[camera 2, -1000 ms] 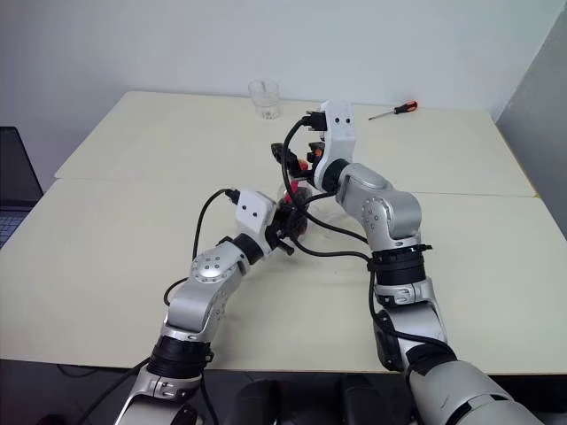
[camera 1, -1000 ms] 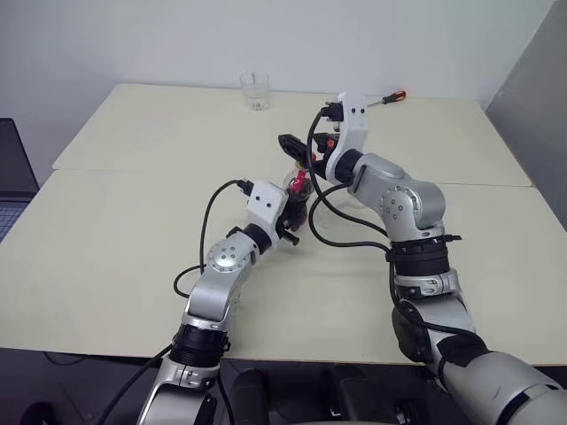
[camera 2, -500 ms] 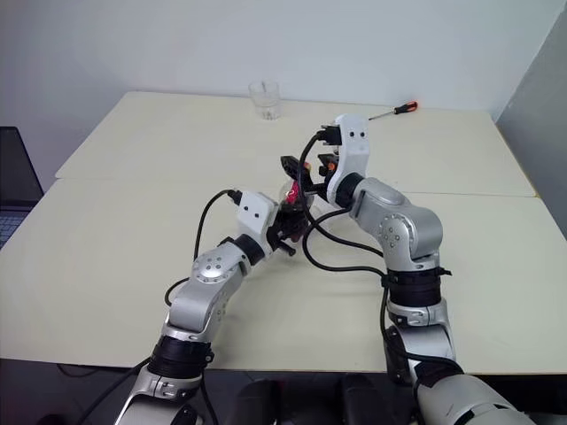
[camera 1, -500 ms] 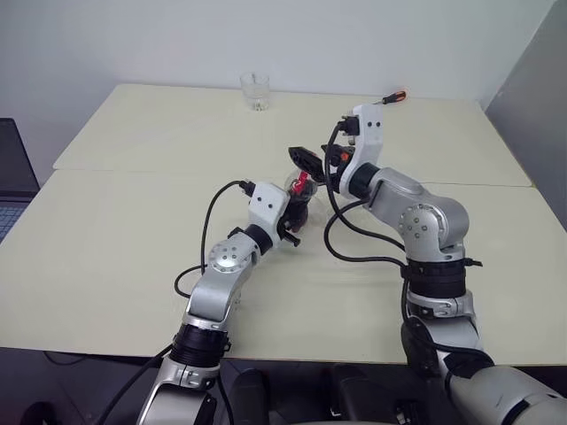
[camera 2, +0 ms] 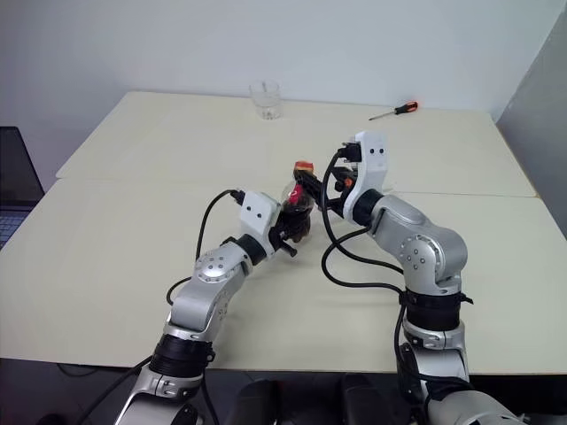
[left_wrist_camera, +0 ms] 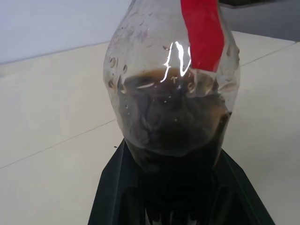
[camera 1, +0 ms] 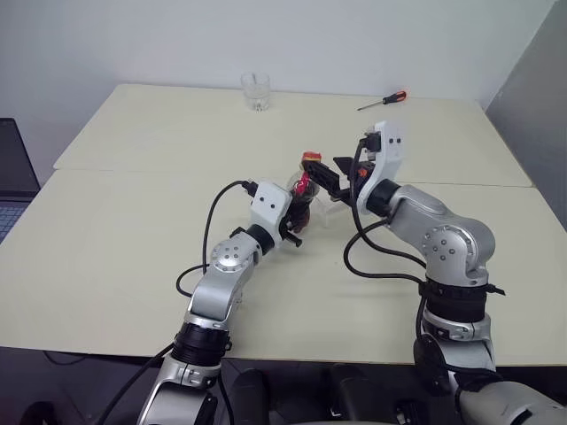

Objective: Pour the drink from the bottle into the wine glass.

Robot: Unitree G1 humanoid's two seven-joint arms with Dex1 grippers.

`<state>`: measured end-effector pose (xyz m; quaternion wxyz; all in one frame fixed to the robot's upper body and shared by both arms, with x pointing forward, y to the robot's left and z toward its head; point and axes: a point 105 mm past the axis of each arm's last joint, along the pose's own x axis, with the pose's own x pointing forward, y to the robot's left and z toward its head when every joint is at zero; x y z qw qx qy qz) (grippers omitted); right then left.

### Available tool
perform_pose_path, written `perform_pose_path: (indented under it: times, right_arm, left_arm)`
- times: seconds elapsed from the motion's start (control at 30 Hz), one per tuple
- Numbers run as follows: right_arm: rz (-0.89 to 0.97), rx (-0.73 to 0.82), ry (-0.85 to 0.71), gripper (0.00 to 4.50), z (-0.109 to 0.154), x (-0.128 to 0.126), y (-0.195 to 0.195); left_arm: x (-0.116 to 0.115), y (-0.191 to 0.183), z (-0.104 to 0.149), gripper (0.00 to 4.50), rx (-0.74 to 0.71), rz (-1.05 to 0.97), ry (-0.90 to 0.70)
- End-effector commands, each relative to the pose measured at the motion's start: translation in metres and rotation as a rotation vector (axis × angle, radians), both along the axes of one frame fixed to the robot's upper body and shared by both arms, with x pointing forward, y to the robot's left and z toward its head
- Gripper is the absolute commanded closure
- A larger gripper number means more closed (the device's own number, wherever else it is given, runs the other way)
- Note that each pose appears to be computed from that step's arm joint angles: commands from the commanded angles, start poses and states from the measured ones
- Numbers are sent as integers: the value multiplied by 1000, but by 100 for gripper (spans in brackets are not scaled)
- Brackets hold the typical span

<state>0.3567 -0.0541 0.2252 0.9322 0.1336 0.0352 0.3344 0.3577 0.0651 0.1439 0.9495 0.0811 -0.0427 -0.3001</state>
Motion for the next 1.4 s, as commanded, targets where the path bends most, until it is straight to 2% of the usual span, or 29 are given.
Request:
perform_pose_path:
  times: [0.03,0.33,0.47,0.83,1.27,1.4]
  right_arm:
    - [20,31,-61,0,17,-7,-3]
    - [119,30,-98,0,31,-15,17]
    - [107,23,-115,0,40,-6,25]
    - [100,-14,-136,0,38,11,44]
    - [48,15,-130,0,37,37,50]
    - [47,31,-125,0,35,38,45]
  left_arm:
    - [-2,-2,30,360,-30,-19,-116]
    - [-1,0,30,360,-30,-5,-118]
    - [-1,-1,30,360,-32,-5,-118]
    - [-1,-1,31,360,-37,2,-120]
    - [-1,0,29,360,-38,8,-119]
    - [-2,1,29,360,-38,11,-118]
